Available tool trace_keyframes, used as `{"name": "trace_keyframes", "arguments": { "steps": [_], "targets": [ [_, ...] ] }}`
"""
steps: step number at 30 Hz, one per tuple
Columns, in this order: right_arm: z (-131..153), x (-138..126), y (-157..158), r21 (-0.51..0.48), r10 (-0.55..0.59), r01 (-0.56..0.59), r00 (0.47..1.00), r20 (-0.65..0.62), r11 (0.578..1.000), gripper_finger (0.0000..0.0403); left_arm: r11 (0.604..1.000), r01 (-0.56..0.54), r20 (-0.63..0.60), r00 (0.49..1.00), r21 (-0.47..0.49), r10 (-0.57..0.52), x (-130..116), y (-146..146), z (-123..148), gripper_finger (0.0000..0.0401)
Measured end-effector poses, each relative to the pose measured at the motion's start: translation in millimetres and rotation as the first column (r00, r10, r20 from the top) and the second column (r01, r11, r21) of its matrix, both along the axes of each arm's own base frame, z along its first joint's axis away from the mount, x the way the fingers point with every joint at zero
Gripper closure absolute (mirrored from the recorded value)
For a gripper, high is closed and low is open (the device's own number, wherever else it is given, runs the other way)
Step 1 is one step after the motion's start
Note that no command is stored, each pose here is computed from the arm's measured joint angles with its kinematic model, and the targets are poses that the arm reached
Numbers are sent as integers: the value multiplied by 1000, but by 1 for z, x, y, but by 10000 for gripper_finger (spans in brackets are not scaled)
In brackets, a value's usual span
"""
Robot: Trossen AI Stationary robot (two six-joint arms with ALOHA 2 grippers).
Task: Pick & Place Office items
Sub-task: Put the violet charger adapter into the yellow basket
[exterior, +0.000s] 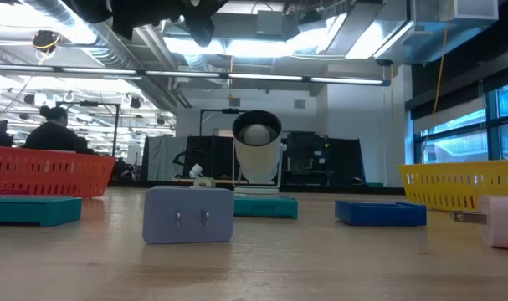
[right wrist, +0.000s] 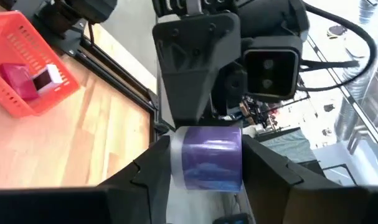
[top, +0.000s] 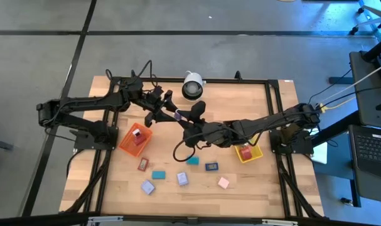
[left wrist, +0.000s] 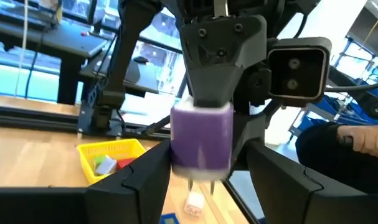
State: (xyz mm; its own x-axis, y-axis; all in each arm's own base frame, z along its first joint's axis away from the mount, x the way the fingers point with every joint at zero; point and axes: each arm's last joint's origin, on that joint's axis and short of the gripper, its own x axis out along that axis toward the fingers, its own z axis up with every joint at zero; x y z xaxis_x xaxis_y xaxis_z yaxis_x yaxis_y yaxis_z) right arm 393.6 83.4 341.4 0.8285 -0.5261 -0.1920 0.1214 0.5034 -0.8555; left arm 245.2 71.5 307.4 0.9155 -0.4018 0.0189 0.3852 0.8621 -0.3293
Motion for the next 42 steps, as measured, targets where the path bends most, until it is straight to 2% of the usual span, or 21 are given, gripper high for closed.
{"name": "trace_keyframes", "arguments": {
  "steps": [4,9,12,16,22,26,29,31,36,39,42],
  "targets": [
    [9,-7,-2,-7,-31,31,999,18,999,242,1000,-21,28,999,9,20,-8,3,7,196],
    [22,-21,-13,5,-127,127,991,28,992,243,999,-22,65,998,30,20,-25,2,21,196],
    [31,-36,-22,97,-164,159,985,46,983,243,998,-44,69,997,49,40,-37,-2,27,195],
    [46,-65,-34,298,-184,157,981,64,942,243,995,-49,77,996,89,42,-55,-10,35,196],
    [50,-100,-40,508,-260,219,966,9,833,243,984,-110,53,993,136,104,-80,-19,38,196],
    [32,-117,-45,614,-346,369,924,-161,698,243,976,-164,-48,984,146,172,-89,-23,30,194],
    [17,-131,-48,630,-419,524,848,-324,574,243,960,-210,-156,958,183,239,-91,-26,19,194],
    [9,-137,-48,618,-469,598,796,-383,510,243,945,-236,-223,932,228,287,-92,-28,11,196],
    [-16,-147,-46,618,-498,676,727,-472,402,243,906,-273,-211,913,325,350,-87,-36,-1,198],
    [-40,-151,-43,606,-496,702,704,-508,374,243,879,-311,-147,912,361,383,-81,-41,-10,198],
    [-69,-157,-41,623,-478,702,702,-528,344,243,859,-346,-117,902,377,415,-77,-44,-27,198]
  ]
}}
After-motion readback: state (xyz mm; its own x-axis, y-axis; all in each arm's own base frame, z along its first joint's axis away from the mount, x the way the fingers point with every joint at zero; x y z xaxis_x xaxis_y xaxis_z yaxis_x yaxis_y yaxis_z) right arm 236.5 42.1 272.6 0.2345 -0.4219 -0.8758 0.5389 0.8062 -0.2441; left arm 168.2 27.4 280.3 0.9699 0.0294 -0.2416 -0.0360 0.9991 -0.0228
